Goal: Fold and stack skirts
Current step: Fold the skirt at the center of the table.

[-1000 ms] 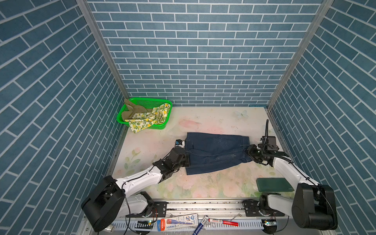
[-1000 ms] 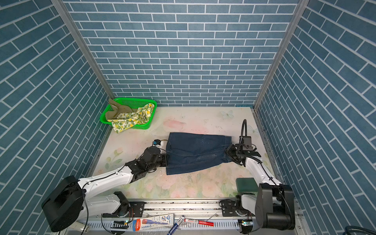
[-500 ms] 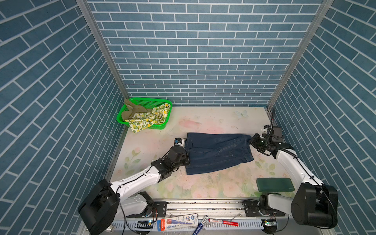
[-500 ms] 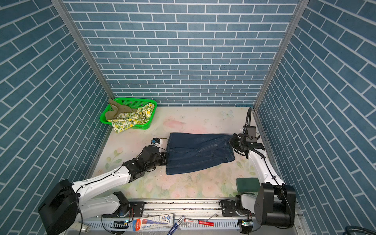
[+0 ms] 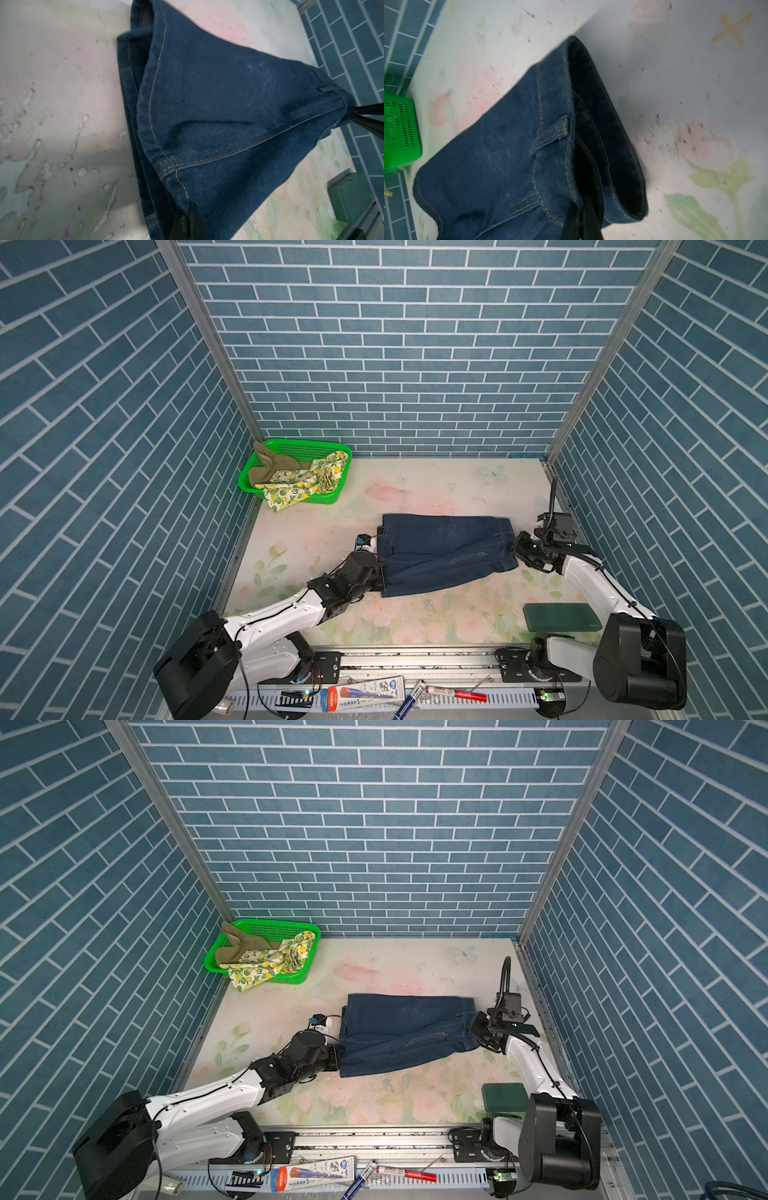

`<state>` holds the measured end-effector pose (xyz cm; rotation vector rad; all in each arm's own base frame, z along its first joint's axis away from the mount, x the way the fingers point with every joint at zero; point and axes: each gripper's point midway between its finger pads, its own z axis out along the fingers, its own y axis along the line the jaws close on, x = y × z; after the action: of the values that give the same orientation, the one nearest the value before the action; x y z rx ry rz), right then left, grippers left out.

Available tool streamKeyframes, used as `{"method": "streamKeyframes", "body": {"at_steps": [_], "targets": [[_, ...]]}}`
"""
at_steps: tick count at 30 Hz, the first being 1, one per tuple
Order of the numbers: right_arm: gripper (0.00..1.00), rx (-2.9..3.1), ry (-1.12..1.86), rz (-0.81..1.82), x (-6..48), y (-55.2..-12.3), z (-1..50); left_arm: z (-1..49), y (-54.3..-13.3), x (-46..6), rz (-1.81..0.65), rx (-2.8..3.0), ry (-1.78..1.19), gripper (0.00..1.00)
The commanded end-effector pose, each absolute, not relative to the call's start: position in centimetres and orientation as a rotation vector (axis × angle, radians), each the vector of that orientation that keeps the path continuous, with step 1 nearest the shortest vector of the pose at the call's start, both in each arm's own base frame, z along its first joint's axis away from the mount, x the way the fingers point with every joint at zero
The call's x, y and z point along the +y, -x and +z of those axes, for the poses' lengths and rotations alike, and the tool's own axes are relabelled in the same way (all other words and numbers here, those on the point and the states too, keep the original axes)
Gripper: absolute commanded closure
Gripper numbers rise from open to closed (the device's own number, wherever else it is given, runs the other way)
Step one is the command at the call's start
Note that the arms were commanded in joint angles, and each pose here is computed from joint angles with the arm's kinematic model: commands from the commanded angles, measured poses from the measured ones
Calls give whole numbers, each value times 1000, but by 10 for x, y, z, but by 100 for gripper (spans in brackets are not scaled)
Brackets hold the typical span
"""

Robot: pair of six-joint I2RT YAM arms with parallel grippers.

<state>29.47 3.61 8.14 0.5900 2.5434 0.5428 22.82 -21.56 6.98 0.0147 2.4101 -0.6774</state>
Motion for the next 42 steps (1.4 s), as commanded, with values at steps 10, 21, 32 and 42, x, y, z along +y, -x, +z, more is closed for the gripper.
{"method": "streamKeyframes", "body": {"at_steps": [10,21,32,42], "targets": [[55,2602,-708,435,21,-279,46,49,-215,-213,-631,2452,-24,68],[27,2524,-731,416,16,-275,84,68,-213,-215,-582,2427,-83,27],[17,2429,-918,654,36,-265,78,50,-212,-220,-539,2492,-94,28],[16,2411,-1070,729,42,-260,46,31,-211,-226,-527,2539,-108,45]]}}
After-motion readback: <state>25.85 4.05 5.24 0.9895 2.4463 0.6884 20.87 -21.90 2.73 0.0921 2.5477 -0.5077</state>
